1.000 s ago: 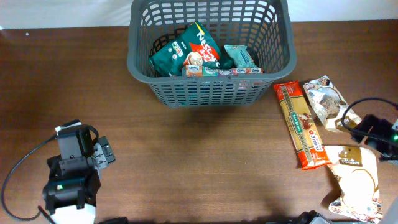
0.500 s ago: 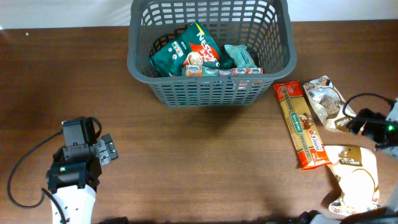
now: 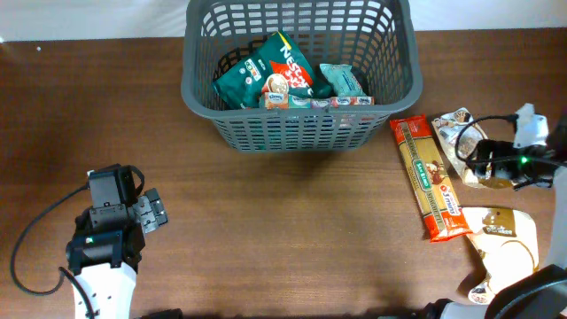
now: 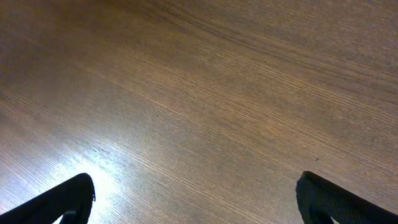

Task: Pack container
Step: 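Move the right gripper down onto the clear Pantree snack pouch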

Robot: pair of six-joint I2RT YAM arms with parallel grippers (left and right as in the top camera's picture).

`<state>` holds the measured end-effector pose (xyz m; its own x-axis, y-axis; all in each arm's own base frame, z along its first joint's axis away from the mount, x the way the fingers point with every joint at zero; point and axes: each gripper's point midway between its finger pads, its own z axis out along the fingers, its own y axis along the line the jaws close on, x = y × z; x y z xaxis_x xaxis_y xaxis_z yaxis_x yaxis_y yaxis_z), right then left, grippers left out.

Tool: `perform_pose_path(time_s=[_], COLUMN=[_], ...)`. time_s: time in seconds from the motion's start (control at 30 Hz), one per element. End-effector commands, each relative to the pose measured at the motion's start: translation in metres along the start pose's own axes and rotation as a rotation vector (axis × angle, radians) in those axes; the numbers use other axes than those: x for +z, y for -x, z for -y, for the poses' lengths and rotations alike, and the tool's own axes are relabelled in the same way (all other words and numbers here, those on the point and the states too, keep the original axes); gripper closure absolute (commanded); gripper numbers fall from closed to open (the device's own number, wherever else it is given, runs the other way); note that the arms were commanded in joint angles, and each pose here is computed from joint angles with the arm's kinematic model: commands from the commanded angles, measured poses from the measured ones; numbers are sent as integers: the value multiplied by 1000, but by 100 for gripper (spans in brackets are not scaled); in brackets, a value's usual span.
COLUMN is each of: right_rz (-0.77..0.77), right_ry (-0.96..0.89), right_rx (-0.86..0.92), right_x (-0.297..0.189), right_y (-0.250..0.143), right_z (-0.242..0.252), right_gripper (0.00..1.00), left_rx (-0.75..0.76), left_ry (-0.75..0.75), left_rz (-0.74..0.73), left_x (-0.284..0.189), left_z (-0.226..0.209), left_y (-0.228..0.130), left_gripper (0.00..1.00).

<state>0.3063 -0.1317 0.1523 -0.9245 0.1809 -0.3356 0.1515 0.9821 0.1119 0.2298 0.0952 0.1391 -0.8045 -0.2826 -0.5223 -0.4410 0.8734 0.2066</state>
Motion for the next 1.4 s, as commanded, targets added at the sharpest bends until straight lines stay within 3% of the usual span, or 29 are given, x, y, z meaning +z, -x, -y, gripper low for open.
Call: perform_pose_path(time_s=[0.0, 0.37, 0.9, 1.1, 1.37], right_rz=[-53, -165, -226, -241, -322], right_ry=[-92, -271, -266, -190, -58], right_rx=[-31, -78, -69, -287, -397], right_x=[5, -1, 4, 12, 58], right_y=[-9, -28, -40, -39, -56], right_z=[15, 45, 46, 39, 32], right_gripper=[1, 1, 1, 1, 1], left_rx=[-14, -15, -20, -19, -19], left_ry=[3, 4, -2, -13, -13], left_rz=[-5, -2, 11, 9, 9], left_x=[2, 2, 2, 2, 2], left_z=[-1, -1, 0, 2, 2], left_y=[-2, -1, 2, 2, 2], left_gripper=[1, 1, 1, 1, 1])
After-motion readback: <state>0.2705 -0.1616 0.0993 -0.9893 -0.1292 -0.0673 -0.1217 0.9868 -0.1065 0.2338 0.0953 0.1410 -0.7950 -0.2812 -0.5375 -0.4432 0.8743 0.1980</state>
